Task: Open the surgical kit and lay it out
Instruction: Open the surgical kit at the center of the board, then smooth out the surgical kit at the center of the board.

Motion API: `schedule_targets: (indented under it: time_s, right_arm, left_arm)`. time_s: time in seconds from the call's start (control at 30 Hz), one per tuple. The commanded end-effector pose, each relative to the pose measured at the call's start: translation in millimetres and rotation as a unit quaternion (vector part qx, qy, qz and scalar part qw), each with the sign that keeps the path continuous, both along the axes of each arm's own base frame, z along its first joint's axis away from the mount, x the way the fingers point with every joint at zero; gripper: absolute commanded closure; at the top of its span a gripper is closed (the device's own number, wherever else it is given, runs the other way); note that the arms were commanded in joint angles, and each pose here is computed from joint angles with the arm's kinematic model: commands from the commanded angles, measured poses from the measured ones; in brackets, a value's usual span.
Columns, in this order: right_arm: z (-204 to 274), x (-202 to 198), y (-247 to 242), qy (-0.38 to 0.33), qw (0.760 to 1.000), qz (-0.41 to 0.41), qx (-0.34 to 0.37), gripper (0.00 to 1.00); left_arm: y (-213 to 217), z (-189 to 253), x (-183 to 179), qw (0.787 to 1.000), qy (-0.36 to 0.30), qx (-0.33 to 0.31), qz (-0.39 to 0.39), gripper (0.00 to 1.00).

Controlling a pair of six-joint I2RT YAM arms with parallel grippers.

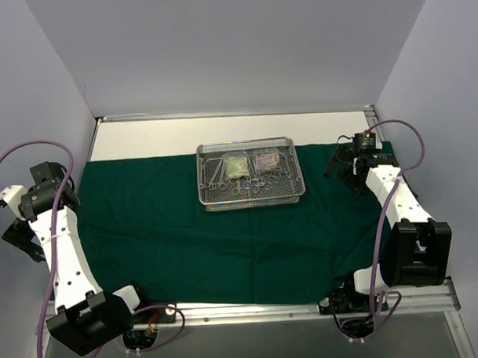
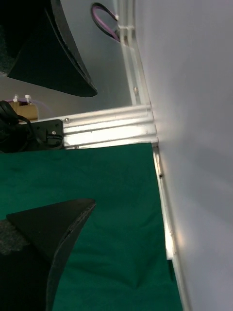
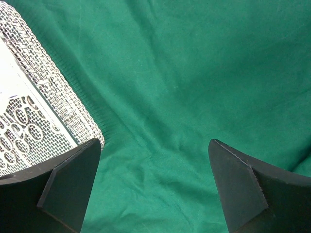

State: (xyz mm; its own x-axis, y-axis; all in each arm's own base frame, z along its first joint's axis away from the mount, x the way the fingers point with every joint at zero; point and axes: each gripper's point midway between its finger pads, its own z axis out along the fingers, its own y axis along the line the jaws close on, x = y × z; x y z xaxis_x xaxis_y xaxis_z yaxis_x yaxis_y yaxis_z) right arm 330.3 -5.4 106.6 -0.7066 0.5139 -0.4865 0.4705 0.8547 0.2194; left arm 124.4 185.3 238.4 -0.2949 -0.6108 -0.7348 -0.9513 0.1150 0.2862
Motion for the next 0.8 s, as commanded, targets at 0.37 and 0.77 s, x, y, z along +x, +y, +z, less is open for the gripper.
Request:
schedule_targets:
  time_s: [0.37, 0.77]
  right_arm:
    - [-14.9, 13.0, 7.5, 0.031, 0.998, 0.046, -0.014, 0.13]
    - [-65.2, 6.9, 28.2, 0.084, 0.993, 0.075, -0.033, 0.21]
  left_arm:
    - [-134.5, -67.1, 202.5, 0.879, -0.089, -0.219, -0.414, 0.06]
    - [-215.3, -145.4, 242.8, 0.819, -0.004, -0.292, -0.494, 0.0]
